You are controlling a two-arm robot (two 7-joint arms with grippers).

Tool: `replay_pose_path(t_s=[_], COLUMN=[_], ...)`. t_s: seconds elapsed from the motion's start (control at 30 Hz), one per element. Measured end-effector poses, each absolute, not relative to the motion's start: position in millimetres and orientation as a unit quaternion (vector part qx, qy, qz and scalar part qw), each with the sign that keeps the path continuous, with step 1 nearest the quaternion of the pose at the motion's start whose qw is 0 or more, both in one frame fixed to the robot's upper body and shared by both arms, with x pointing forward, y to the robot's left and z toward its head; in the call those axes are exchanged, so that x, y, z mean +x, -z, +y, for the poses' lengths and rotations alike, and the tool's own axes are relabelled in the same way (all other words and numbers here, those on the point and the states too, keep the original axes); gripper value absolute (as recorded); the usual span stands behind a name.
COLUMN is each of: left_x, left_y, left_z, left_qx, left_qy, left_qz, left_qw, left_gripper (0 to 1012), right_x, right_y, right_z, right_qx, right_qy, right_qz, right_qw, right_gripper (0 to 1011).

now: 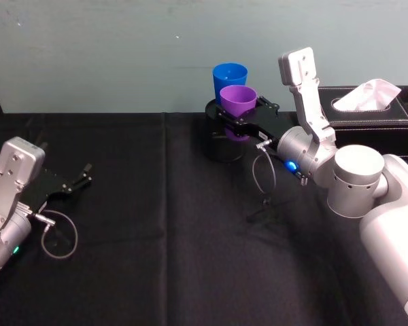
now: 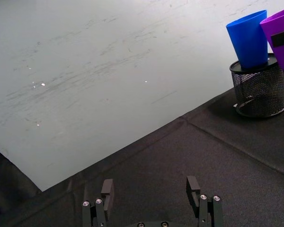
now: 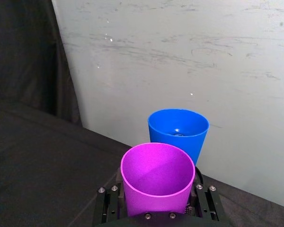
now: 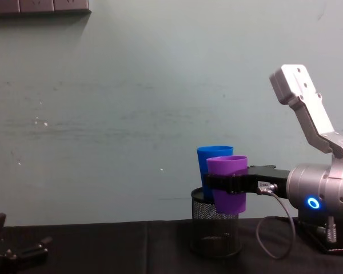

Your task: Pick up one cup with a gripper and tap it against the other cup.

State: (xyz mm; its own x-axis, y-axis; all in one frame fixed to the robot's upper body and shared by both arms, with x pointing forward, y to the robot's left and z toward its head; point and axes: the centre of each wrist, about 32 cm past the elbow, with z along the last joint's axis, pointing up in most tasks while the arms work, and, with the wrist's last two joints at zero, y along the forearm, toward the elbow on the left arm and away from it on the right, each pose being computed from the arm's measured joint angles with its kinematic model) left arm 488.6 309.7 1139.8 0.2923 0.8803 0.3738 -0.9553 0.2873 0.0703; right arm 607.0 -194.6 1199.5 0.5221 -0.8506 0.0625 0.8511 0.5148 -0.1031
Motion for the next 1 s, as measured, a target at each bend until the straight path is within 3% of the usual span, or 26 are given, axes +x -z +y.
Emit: replay_pose_path(t_s=[1.0], left_x=[488.6], left_y=[-1139.8], left_z=[309.7], left_qx=[0.141], left_qy=[-0.580], left_qz=[-0.132], left_qw=[0.791], left_gripper=[1000], right_x=[607.0], right_y=[-1199.5], right_z=[-194.6], right_qx=[-0.060], right_qy=[0.489], right_qz=[-0.002], right_qw=[0.870], right_gripper=[728])
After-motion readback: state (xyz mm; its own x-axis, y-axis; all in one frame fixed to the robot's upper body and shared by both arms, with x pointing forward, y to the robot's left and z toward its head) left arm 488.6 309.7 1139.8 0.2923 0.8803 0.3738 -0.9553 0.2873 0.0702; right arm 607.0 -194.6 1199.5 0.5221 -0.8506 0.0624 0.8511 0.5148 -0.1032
